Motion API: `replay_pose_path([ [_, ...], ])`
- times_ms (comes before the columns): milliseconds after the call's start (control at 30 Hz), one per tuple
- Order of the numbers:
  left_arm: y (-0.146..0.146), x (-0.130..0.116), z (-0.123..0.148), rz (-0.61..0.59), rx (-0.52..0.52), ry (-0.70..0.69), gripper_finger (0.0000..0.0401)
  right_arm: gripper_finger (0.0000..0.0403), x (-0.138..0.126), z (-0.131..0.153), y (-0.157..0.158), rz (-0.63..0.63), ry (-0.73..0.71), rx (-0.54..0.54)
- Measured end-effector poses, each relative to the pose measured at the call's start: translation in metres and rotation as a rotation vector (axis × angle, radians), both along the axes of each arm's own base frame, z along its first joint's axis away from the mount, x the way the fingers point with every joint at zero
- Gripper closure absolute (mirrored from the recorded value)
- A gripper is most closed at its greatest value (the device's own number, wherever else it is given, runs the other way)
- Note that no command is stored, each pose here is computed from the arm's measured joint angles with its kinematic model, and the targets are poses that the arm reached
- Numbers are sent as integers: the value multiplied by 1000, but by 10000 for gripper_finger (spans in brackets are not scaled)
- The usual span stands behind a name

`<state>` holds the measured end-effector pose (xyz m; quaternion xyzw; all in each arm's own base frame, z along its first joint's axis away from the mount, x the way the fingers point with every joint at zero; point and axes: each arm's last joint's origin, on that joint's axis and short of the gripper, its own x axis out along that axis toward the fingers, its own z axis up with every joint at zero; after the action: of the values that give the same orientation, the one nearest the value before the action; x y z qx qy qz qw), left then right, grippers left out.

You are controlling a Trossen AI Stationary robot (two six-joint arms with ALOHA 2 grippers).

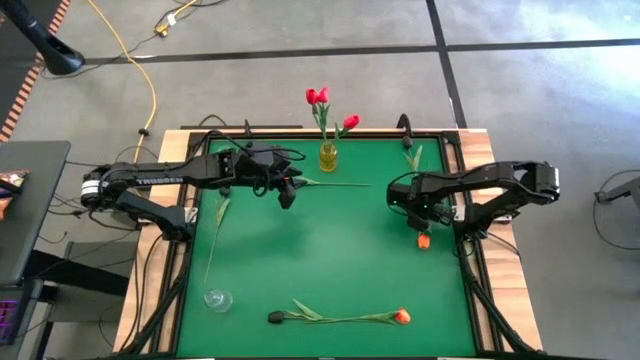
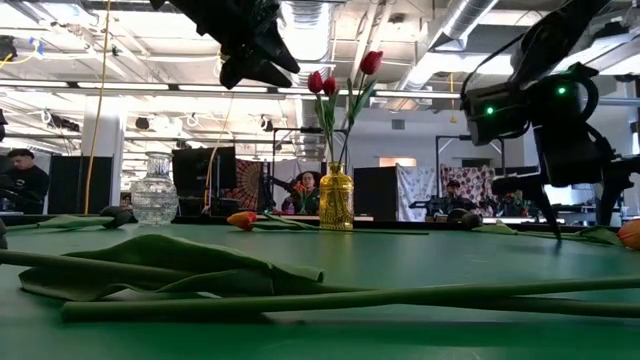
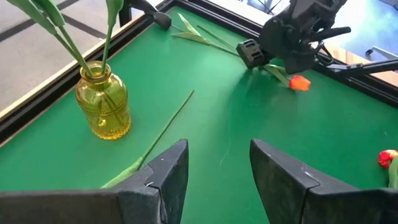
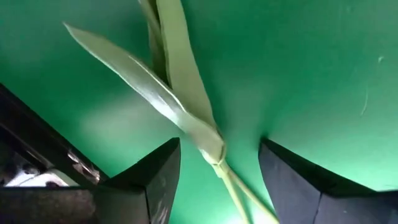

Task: Sort flowers into vase by color
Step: Put the middle right orange flower into the top transparent vase

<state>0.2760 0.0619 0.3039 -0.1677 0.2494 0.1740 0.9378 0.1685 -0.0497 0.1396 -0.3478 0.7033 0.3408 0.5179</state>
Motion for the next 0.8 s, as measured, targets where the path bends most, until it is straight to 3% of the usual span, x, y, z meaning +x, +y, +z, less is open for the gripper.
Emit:
replay_pose_path([
  [233,0,0,0,-5,7,3,242,207,5,-5,2,20,13,-31],
  [600,0,0,0,-24,36,12,242,376,4,10,16,96,3,-96],
  [800,0,0,0,-35,62,20,242,371,12,33,19,67,-18,-113],
])
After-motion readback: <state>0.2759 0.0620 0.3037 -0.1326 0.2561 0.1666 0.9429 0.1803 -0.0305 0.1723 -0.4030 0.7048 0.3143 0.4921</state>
